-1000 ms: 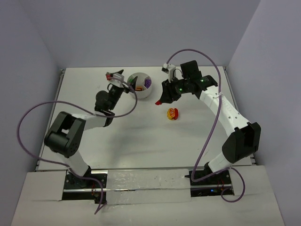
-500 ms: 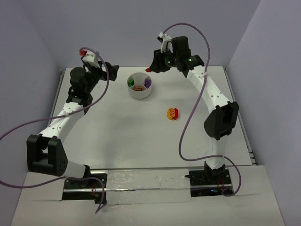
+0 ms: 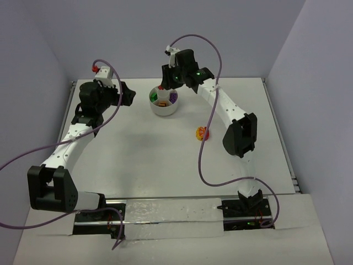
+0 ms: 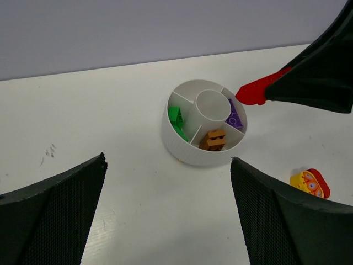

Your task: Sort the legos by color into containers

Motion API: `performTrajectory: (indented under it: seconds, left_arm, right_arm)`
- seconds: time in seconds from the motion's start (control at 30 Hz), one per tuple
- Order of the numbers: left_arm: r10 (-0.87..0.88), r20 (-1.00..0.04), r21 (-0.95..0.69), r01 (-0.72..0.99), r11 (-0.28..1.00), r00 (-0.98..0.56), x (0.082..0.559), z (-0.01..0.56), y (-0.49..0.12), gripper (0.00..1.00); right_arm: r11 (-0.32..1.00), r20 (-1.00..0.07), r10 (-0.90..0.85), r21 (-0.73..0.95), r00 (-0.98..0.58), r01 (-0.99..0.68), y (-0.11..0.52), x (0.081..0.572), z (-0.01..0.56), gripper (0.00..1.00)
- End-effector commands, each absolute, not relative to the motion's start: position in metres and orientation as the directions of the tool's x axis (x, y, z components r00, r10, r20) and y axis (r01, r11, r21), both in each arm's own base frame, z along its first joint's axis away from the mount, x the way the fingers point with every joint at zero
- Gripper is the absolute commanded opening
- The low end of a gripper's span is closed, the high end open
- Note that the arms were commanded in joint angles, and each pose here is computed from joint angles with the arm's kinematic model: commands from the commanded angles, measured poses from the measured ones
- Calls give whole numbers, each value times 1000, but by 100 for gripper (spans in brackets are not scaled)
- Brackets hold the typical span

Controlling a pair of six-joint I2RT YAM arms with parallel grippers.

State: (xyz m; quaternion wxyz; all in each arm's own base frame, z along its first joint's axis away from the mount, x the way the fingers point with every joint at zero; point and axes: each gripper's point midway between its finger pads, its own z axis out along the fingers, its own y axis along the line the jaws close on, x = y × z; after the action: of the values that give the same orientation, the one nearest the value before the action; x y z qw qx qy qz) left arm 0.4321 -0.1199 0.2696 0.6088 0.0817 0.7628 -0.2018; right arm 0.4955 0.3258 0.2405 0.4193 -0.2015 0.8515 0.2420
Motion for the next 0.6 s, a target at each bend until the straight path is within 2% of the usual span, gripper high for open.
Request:
performTrajectory:
  seconds: [0.0,0.57]
  left_arm:
    - [-151,-955,-244,391,887,-254,423,276,-124,99]
    - [-162,-947,-265,391,881,-277,426,268,-126,99]
  right_arm:
    - [840,-833,-120,205,-540,-502,322,517,240,0]
    - [853,-829,-141,175,-541,-492,331,536,208,0]
